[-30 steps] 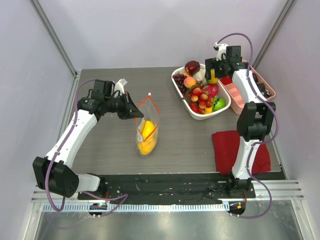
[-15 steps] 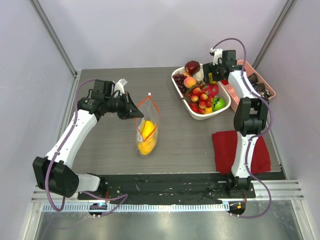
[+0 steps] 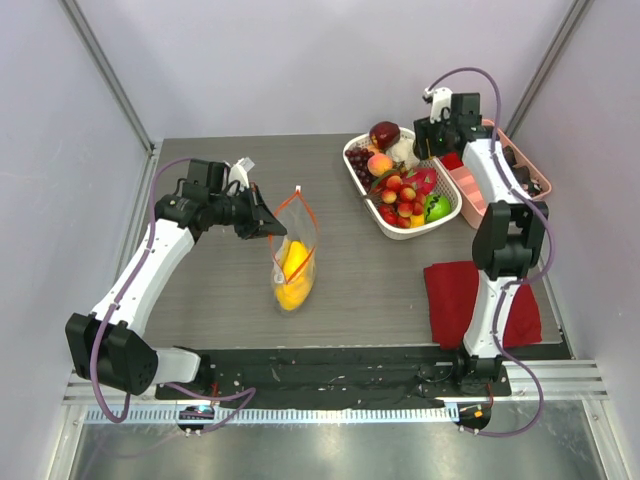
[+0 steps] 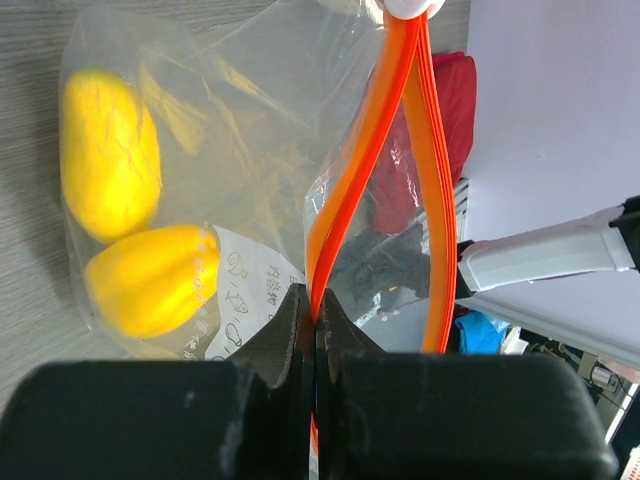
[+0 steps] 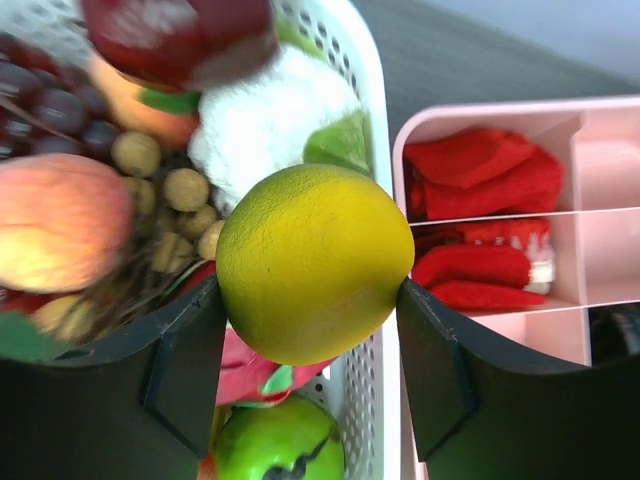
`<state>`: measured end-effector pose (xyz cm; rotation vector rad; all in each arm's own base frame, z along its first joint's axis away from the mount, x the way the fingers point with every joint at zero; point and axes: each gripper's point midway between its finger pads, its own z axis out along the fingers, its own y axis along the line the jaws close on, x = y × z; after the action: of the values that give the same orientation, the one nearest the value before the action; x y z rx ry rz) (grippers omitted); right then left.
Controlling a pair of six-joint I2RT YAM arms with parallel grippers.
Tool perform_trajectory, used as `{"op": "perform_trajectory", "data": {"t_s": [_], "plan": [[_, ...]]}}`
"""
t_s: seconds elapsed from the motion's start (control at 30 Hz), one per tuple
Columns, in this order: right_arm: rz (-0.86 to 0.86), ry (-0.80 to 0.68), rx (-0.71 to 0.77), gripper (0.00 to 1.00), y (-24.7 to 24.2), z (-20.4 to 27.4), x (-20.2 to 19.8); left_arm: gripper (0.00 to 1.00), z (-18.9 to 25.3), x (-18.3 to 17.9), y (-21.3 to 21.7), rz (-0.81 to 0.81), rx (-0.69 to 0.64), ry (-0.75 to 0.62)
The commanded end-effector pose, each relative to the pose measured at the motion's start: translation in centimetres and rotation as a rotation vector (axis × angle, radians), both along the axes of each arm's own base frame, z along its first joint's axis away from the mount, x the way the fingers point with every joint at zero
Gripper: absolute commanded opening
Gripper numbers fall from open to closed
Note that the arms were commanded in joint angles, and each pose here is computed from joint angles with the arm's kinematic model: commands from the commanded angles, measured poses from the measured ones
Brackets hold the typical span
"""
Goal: Place the food in the zip-top bag and seal the zipper
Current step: Pick up the fake fruit from the bin, then place the fake fruit in the zipper food storage bag.
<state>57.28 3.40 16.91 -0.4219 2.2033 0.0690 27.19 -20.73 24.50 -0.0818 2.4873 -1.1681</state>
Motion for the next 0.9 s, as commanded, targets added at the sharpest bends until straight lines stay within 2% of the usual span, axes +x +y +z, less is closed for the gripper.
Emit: {"op": "perform_trajectory", "data": {"t_s": [0.0,0.1,0.17,0.27,0.33,0.4,0.43,0.57,0.77,0.87], "plan": [[0.07,-0.231,0.045,0.45,1.6,12.6,-2.3,0.0,1.7,0.0,0.0,-0.014,-0.01,-0.065],[0.147,-0.257,0.091,0.43,4.6,16.1,-4.9,0.0,1.7,0.0,0.0,-0.017,-0.01,-0.067],[0.256,-0.29,0.159,0.41,8.8,19.8,-8.6,0.0,1.6,-0.2,-0.1,-0.023,-0.016,-0.059],[0.453,-0.307,0.26,0.4,15.8,22.7,-14.4,0.0,1.7,-0.2,-0.2,-0.025,-0.02,-0.059],[0.59,-0.286,0.318,0.4,21.0,22.9,-18.4,0.0,1.8,-0.2,-0.2,-0.025,-0.02,-0.061],[0.672,-0.303,0.355,0.41,23.7,24.1,-21.7,0.0,1.9,-0.1,-0.2,-0.025,-0.021,-0.065],[0.745,-0.278,0.365,0.4,26.2,23.4,-24.1,0.0,1.9,-0.2,-0.2,-0.026,-0.022,-0.062],[0.851,-0.246,0.352,0.4,30.4,22.3,-28.0,0.0,1.8,-0.2,-0.2,-0.027,-0.023,-0.062],[0.912,-0.139,0.252,0.4,32.7,16.8,-30.0,0.0,2.1,-0.1,-0.2,-0.028,-0.026,-0.068],[0.923,-0.095,0.209,0.45,33.0,14.4,-30.6,0.0,2.2,-0.2,-0.2,-0.029,-0.028,-0.07]]}}
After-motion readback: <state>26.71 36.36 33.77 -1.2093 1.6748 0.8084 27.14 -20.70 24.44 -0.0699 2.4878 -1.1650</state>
